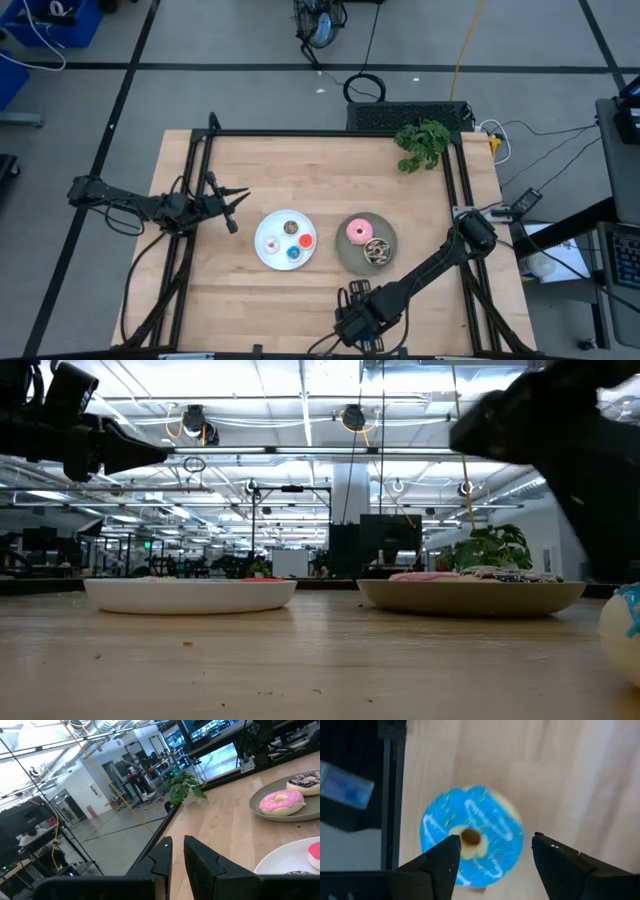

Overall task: Pick & Place donuts
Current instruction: Put the big blue doughnut on the gray plate

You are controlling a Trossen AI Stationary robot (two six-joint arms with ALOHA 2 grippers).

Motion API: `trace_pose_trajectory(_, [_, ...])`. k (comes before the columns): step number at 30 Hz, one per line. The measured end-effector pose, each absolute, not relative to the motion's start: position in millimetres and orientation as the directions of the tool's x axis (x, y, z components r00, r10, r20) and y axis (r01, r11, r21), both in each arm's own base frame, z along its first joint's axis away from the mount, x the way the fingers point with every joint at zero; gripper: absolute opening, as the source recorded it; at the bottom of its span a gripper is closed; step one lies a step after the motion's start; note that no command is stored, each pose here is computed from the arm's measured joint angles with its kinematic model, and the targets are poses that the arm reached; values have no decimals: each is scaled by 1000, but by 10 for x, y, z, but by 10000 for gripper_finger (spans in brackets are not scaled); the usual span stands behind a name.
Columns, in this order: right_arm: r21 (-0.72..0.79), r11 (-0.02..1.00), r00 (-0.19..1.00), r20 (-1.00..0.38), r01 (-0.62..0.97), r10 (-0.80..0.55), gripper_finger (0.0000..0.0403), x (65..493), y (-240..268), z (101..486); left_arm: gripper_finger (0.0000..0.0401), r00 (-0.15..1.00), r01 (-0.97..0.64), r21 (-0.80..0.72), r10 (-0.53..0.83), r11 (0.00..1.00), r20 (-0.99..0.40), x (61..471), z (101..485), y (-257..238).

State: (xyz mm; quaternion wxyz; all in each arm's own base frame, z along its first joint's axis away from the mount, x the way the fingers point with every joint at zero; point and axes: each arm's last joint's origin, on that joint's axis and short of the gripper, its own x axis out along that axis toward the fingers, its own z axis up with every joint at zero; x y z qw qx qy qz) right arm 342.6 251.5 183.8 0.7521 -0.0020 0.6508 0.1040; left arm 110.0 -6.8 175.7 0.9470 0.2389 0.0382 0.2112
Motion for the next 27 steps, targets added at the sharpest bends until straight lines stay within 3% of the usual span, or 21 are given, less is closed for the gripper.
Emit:
trace_pose_trajectory(6, [172, 976, 72, -980, -134, 183, 226, 3393, 2457, 1706, 56, 908, -382, 468, 418, 797, 29, 1100, 1757, -68])
trace_pose_trajectory(27, [244, 953, 111, -958, -179, 266, 211, 3352, 2377, 1343, 56, 908, -383, 465, 418, 798, 29, 1100, 1757, -68])
